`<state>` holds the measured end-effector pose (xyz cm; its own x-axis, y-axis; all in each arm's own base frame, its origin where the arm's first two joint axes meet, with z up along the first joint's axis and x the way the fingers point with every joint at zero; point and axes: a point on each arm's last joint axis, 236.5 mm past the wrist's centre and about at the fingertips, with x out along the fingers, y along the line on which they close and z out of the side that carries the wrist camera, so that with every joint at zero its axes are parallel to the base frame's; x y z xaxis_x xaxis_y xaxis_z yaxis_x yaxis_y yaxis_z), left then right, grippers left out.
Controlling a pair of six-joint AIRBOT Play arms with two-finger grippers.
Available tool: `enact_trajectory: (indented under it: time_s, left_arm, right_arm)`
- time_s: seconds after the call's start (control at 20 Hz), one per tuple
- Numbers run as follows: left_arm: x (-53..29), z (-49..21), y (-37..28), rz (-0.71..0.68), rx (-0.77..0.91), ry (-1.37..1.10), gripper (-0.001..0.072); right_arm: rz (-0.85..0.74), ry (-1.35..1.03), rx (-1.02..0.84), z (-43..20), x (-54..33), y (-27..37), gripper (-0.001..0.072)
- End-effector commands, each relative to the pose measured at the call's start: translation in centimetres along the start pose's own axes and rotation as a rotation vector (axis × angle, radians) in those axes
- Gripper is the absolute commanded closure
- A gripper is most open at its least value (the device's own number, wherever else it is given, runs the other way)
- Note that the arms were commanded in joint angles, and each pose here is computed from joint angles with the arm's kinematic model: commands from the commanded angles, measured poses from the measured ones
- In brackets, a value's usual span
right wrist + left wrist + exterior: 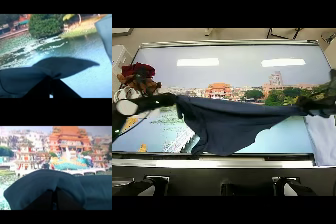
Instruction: Fold the clothes and pants, and hang the long-sleeved shirts on hangers.
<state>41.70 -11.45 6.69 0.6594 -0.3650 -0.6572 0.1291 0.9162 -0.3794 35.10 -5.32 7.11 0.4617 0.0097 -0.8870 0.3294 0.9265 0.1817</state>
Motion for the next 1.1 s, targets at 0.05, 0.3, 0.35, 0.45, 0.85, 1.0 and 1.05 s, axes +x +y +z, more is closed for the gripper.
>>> enact_trajectory:
  time_s: [0.05,0.3,0.35,0.45,0.85,1.0,1.05]
  left_arm:
    - [6.8,-7.2,1.0,0.011,-0.138,0.194,0.0429]
    - [-1.0,-8.6,5.0,0.078,-0.08,0.548,-0.0005]
    - [-3.2,-10.2,6.6,0.109,-0.109,0.649,-0.0004]
    - [-6.0,-14.3,8.0,0.106,-0.22,0.813,-0.0004]
    - [-0.7,-26.1,-1.5,-0.179,-0.366,0.849,0.0018]
    - [0.1,-27.3,-3.4,-0.189,-0.315,0.858,0.0108]
    - [0.3,-27.8,-3.6,-0.183,-0.308,0.87,0.0116]
  right_arm:
    - [0.001,0.255,0.129,-6.3,7.7,-0.6,0.0678]
    - [-0.019,0.336,-0.002,-8.1,7.2,-1.5,0.0677]
    - [-0.02,0.352,-0.015,-8.5,7.1,-1.6,0.0677]
    - [-0.021,0.37,-0.018,-8.9,6.9,-1.6,0.0677]
    - [-0.014,0.412,-0.013,-9.8,6.6,-1.4,0.0677]
    - [-0.013,0.414,-0.012,-9.8,6.5,-1.4,0.0677]
    - [-0.011,0.414,-0.011,-9.8,6.6,-1.4,0.0677]
